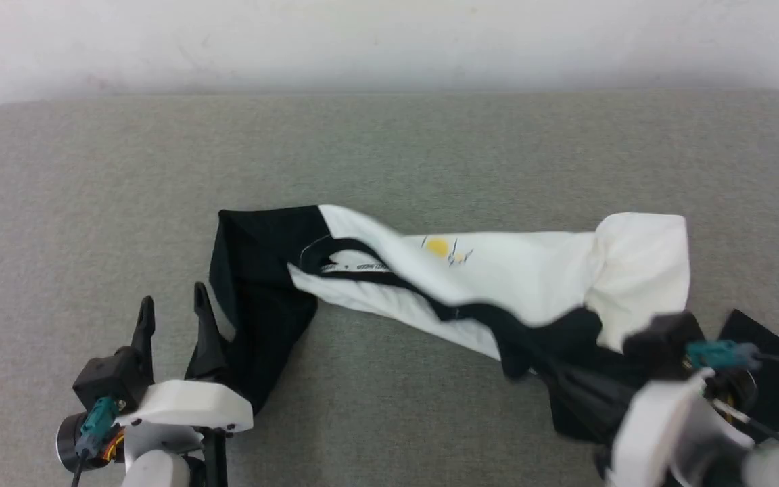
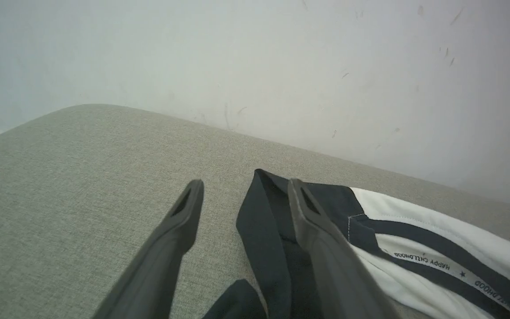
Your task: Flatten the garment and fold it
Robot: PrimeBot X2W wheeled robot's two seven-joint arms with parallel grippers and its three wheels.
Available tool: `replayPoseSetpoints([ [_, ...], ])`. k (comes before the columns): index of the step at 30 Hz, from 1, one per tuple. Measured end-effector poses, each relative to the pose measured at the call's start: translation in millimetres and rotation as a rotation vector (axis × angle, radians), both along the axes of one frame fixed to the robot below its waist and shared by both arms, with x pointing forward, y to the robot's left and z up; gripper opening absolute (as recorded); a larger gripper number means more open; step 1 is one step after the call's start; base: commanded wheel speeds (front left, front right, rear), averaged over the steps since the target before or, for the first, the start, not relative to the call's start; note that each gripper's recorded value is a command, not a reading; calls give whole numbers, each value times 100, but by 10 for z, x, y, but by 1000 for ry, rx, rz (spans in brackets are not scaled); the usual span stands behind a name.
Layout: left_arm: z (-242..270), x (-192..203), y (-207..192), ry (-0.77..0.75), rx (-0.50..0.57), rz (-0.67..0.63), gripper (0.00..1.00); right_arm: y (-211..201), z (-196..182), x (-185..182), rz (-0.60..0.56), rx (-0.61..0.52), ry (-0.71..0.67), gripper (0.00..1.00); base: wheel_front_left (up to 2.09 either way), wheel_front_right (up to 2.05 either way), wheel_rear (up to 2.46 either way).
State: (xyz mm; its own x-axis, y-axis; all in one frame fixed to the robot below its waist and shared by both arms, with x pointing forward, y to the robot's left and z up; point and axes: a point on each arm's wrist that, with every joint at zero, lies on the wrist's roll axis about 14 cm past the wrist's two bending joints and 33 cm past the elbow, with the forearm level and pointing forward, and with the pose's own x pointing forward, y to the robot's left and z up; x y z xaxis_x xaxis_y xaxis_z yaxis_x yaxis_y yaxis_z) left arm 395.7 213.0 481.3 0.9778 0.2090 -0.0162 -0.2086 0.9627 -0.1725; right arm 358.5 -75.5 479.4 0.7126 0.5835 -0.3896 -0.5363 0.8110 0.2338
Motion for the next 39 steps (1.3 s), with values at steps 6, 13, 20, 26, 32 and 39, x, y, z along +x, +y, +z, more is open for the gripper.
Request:
replayPoseSetpoints([
  [6, 19, 77, -82, -9, -1, -27, 100, -549, -413, -607, 10, -88, 334, 0, 0, 0, 0],
  [13, 29, 132, -172, -16, -3, -52, 100, -1472, -718, -771, -190, -348, 471, 0, 0, 0, 0],
  [20, 33, 98, -156, -17, -3, -52, 100, -1440, -703, -582, -298, -317, 391, 100, 0, 0, 0],
  [26, 57, 31, -156, -21, 8, -57, 100, -1559, -448, -446, -417, -276, 272, 100, 0, 0, 0],
  [32, 137, 16, -426, -43, 49, -170, 100, -1691, 56, -277, -524, -243, 23, 100, 0, 0, 0],
  [39, 99, 167, -1329, 19, 135, -536, 100, -1435, 347, -114, -520, -171, -219, 100, 0, 0, 0],
])
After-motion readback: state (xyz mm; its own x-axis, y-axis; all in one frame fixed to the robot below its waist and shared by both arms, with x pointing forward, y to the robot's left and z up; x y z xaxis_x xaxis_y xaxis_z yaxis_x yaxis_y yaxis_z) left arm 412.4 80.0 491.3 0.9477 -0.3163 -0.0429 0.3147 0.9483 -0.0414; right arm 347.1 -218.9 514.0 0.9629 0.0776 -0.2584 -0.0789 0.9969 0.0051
